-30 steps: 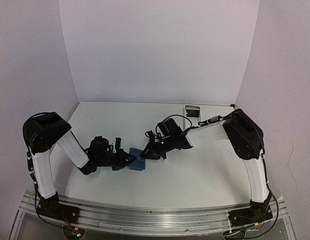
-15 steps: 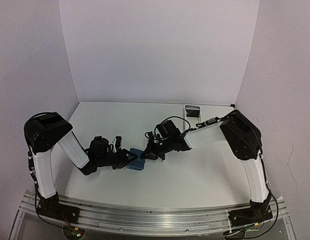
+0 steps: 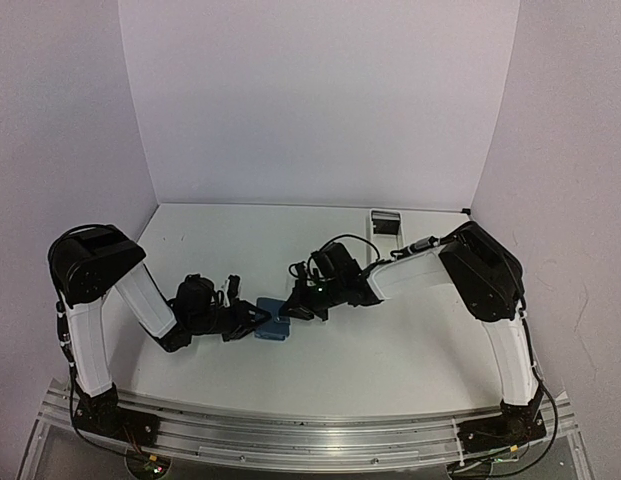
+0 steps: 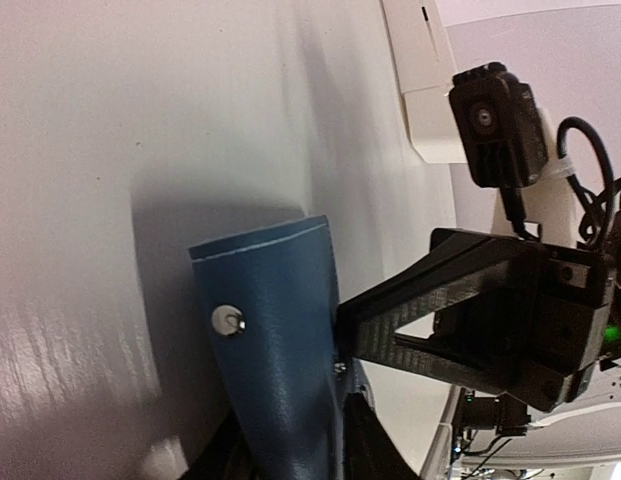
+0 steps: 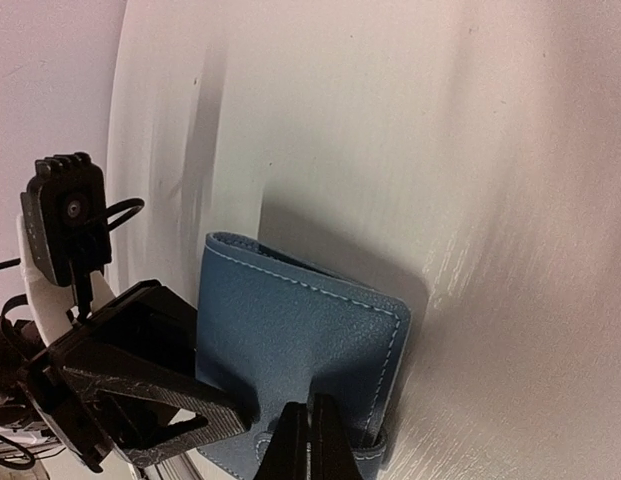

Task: Put the credit cards into the card holder

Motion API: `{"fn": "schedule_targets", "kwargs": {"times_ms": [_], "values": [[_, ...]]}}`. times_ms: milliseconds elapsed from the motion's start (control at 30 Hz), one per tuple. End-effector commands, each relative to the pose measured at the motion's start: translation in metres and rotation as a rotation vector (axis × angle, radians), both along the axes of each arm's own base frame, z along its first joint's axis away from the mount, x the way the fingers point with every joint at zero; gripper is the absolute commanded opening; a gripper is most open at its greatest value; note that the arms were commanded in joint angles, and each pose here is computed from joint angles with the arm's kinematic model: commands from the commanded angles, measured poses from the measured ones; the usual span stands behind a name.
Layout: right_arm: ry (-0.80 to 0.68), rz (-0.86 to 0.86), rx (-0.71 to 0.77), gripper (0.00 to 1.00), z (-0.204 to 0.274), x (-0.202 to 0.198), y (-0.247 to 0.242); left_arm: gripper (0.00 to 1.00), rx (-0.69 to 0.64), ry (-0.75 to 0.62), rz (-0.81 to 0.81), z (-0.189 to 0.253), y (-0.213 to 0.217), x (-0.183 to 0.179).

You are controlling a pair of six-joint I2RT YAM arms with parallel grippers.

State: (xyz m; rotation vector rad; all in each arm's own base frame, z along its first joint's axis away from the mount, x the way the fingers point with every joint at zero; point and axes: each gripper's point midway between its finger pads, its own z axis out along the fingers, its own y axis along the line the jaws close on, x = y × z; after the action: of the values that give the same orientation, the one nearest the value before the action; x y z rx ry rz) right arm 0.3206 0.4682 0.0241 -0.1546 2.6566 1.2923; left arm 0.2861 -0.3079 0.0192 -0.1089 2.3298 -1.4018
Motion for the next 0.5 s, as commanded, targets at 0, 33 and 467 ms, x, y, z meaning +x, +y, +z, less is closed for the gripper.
{"fn": "schedule_targets", "kwargs": {"times_ms": [0,33,467], "values": [[-0.126,0.023,0.022,0.06,0.039,0.01,0.008,0.06,0.184,0.161,0.063,-0.056,0.026,-0.012],[-0.143,0.024,0.03,0.07,0.046,0.011,0.009,0.02,0.196,0.167,0.073,-0.059,0.028,-0.012],[-0.292,0.212,0.121,0.58,0.109,-0.012,-0.044,0.0,-0.093,-0.173,-0.106,0.03,0.0,-0.009]]}}
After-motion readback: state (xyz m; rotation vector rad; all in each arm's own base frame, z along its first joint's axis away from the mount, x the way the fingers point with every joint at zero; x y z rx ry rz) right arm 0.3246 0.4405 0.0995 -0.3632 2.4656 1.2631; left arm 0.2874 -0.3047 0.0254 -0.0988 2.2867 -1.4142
